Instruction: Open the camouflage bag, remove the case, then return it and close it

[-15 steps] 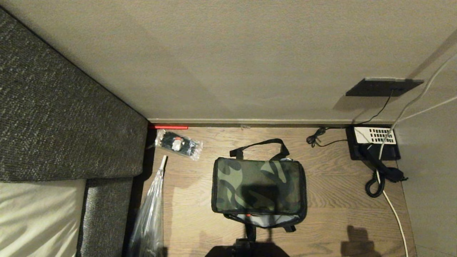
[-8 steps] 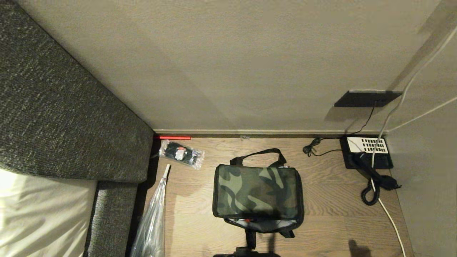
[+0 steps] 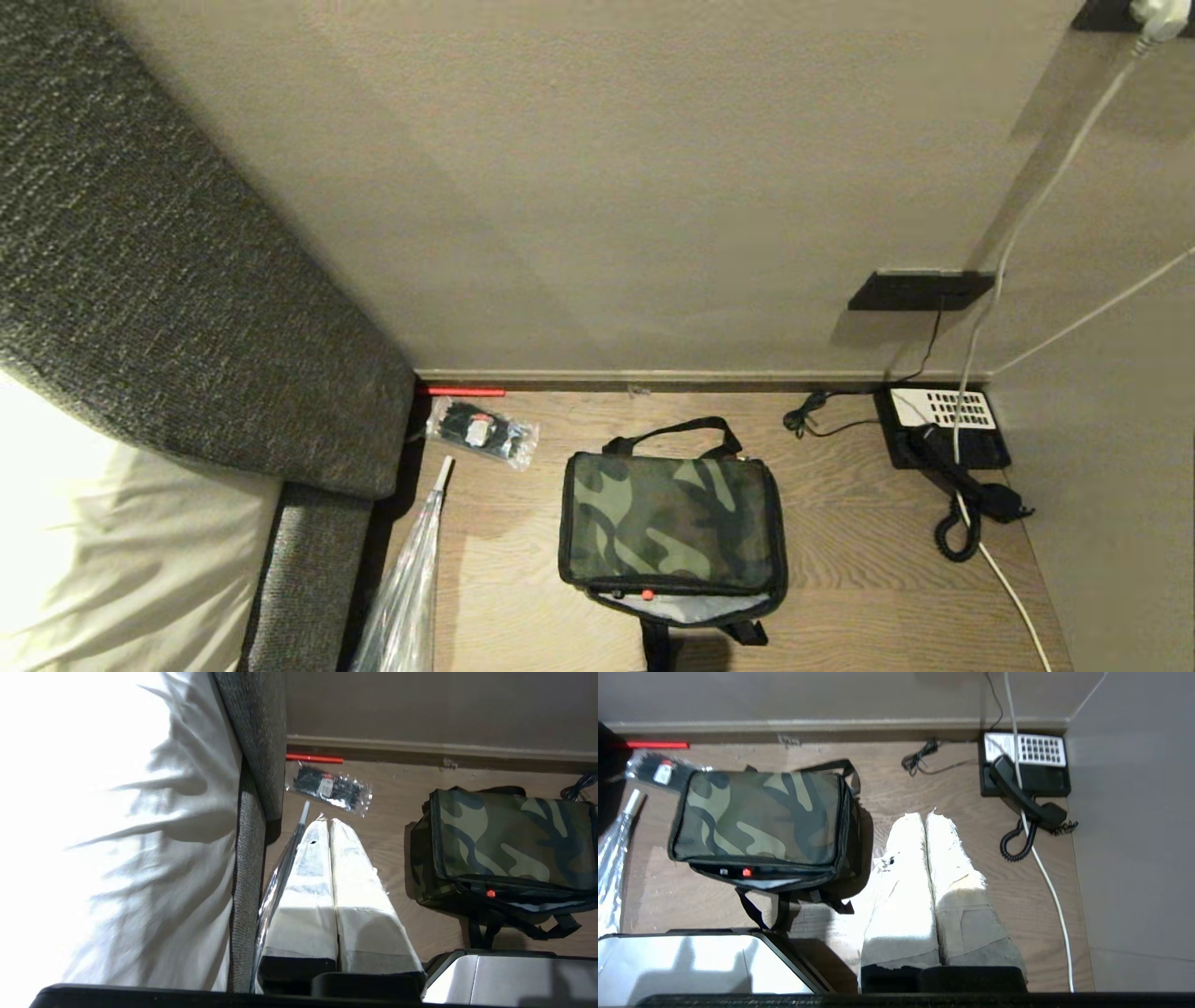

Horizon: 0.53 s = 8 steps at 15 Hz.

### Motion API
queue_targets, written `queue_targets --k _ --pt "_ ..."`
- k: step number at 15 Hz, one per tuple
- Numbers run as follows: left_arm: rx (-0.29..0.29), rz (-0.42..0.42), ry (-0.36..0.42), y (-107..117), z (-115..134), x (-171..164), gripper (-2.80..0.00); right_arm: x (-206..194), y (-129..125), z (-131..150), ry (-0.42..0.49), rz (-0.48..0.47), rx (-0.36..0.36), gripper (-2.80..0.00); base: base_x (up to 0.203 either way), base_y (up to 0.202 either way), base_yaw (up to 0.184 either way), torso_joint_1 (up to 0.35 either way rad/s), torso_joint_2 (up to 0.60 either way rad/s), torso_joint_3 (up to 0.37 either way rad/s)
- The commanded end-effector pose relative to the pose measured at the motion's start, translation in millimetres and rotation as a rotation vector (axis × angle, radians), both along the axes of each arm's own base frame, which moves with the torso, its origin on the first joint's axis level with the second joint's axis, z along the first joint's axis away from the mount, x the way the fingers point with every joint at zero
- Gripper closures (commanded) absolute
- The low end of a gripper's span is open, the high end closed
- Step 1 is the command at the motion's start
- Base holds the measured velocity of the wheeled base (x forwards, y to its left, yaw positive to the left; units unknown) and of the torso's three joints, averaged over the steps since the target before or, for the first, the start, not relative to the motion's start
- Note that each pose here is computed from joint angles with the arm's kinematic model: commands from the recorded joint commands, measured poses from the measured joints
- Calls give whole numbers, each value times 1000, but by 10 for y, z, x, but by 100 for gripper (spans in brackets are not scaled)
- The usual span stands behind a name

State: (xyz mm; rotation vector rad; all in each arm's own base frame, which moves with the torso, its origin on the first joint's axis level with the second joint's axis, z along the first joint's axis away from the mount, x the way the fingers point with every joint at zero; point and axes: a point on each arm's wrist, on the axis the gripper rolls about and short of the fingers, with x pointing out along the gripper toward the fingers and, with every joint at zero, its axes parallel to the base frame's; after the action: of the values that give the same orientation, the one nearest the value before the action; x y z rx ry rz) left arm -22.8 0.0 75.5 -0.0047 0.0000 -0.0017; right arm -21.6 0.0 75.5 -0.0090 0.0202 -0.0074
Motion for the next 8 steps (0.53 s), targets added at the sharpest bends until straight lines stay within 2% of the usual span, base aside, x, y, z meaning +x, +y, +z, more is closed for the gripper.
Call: queue_targets --k 1,8 --pt "0 0 -2 0 2 0 0 3 0 -5 4 0 0 0 0 0 0 2 7 201" --pt "0 0 -2 0 2 0 0 3 0 -3 3 0 -1 0 0 0 0 2 -1 207"
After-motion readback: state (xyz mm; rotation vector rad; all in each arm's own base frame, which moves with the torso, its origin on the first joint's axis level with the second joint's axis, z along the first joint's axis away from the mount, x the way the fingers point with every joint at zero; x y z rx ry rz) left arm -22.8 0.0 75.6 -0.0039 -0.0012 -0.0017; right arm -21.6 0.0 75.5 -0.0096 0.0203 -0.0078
